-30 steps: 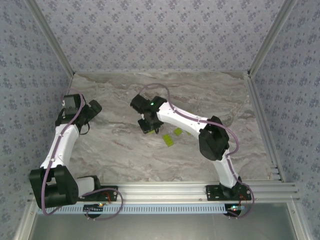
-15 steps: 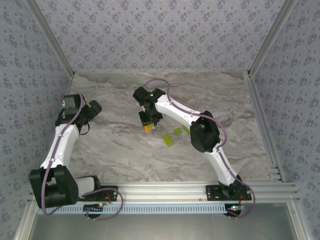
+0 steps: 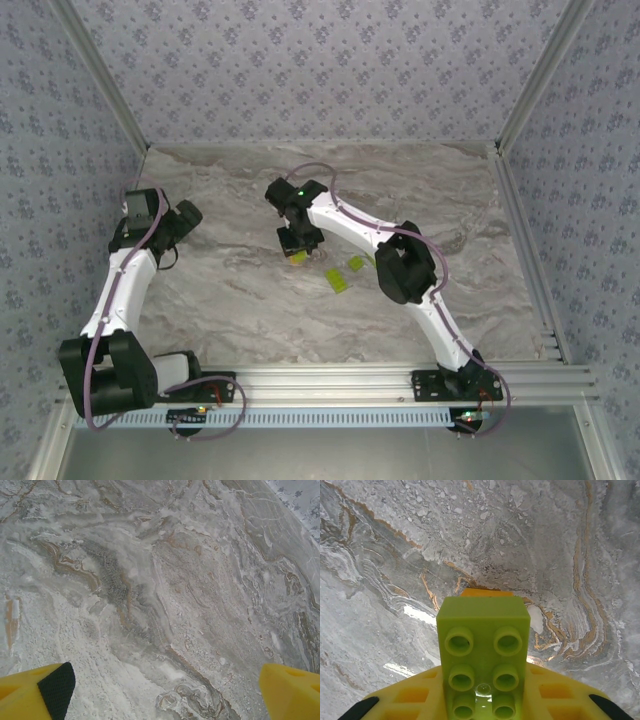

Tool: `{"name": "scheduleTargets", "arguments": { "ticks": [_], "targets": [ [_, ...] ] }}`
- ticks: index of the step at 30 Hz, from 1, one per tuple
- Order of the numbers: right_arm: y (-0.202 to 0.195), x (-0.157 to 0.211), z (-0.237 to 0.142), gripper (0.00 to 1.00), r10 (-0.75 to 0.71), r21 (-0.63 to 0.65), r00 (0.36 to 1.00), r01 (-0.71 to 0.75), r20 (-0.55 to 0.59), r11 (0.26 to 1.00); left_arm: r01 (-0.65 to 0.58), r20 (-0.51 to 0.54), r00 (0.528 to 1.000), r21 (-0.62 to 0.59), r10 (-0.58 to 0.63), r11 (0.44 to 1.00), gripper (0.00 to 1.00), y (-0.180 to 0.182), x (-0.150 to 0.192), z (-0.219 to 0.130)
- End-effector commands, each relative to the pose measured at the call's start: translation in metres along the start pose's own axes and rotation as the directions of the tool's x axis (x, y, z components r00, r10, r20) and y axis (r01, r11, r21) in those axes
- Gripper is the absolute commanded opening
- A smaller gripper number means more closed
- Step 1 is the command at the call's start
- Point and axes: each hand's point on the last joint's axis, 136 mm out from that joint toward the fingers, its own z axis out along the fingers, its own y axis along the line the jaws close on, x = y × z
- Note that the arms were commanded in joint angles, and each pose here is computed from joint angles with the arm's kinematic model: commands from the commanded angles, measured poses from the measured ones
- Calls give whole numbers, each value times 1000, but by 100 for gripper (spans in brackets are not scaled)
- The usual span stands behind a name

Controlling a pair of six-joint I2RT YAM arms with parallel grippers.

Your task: Assemble a carrot with lego

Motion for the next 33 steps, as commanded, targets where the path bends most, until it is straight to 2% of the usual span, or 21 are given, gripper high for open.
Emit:
{"name": "scheduleTargets", "arguments": {
  "ticks": [1,20,33],
  "targets": [
    [4,2,6,33,20,-7,1000,-20,-24,1000,16,6,1000,22,-16,1000,96,-4,-4,-2],
    [4,6,17,35,54,9,997,-54,-59,999,30,-2,1000,18,-30,999,96,-2,-5,0],
    [-2,32,44,35,-8,113,984,28,-178,993,40,-7,999,20,-40,999,95,0,-6,1]
  ]
}}
